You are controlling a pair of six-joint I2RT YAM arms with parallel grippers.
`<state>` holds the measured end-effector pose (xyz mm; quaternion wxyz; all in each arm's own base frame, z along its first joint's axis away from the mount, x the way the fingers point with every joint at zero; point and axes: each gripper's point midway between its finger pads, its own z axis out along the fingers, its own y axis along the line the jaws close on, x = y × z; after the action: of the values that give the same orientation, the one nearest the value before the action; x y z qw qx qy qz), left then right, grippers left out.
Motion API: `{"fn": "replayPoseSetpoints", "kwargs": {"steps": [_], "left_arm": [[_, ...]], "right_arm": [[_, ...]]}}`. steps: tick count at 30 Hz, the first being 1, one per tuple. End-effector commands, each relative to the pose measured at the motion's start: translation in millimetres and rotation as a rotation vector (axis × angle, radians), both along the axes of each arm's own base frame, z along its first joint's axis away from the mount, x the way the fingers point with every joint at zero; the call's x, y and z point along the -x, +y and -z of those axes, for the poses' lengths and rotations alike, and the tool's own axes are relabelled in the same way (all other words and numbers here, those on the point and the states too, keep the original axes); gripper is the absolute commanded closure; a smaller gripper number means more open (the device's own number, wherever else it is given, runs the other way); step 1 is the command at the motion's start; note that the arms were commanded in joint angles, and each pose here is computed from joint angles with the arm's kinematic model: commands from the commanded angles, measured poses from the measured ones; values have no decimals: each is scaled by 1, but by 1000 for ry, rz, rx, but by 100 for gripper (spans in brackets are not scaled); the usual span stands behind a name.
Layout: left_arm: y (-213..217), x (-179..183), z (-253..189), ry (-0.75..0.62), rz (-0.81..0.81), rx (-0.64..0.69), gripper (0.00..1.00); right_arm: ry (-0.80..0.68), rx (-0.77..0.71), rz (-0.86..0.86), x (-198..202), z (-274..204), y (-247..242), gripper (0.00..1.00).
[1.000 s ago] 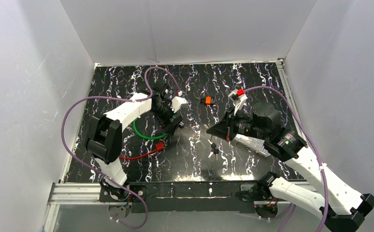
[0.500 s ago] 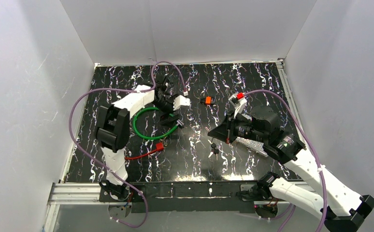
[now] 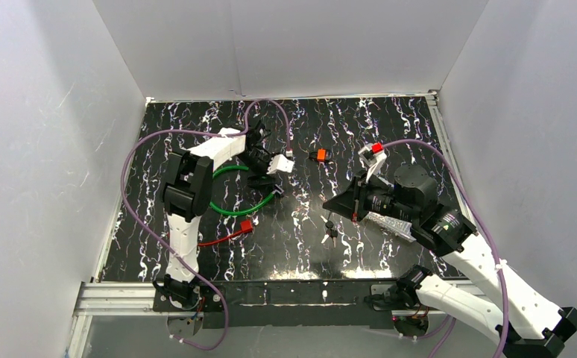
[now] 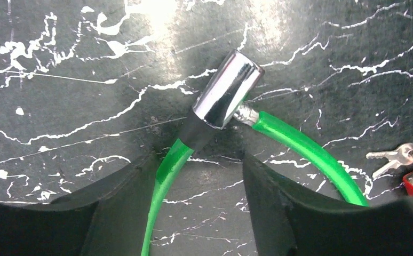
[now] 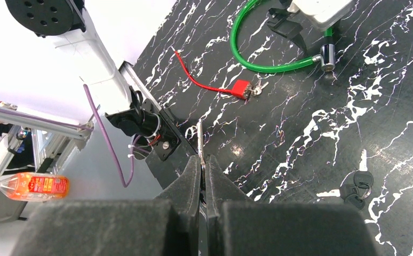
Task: Unlock with the key
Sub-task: Pick up the lock from the center of the board.
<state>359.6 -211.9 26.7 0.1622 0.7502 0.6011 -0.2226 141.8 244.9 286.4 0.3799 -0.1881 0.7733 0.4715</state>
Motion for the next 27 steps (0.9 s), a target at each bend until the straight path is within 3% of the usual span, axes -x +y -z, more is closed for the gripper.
{"fn": "replayPoseSetpoints", "kwargs": {"steps": [1, 5, 11, 18, 23, 27], "left_arm": [[11, 10, 10, -18, 121, -7, 51], [11, 8, 21, -78, 172, 5, 99], [3, -9, 6, -157, 164, 32, 100], [-2, -32, -96, -389, 209, 149, 100], [-7, 1, -198, -521, 266, 271, 100], [-8, 67, -264, -528, 307, 379, 100]], "right_arm": [[-34, -21, 20, -6, -9, -1, 99], [-26, -14, 16, -7, -6, 0, 99], [-3, -6, 16, -10, -2, 2, 99], [4, 0, 0, -11, -3, 5, 99], [-1, -8, -63, -1, -15, 8, 99], [-12, 2, -166, 18, -31, 7, 99]]}}
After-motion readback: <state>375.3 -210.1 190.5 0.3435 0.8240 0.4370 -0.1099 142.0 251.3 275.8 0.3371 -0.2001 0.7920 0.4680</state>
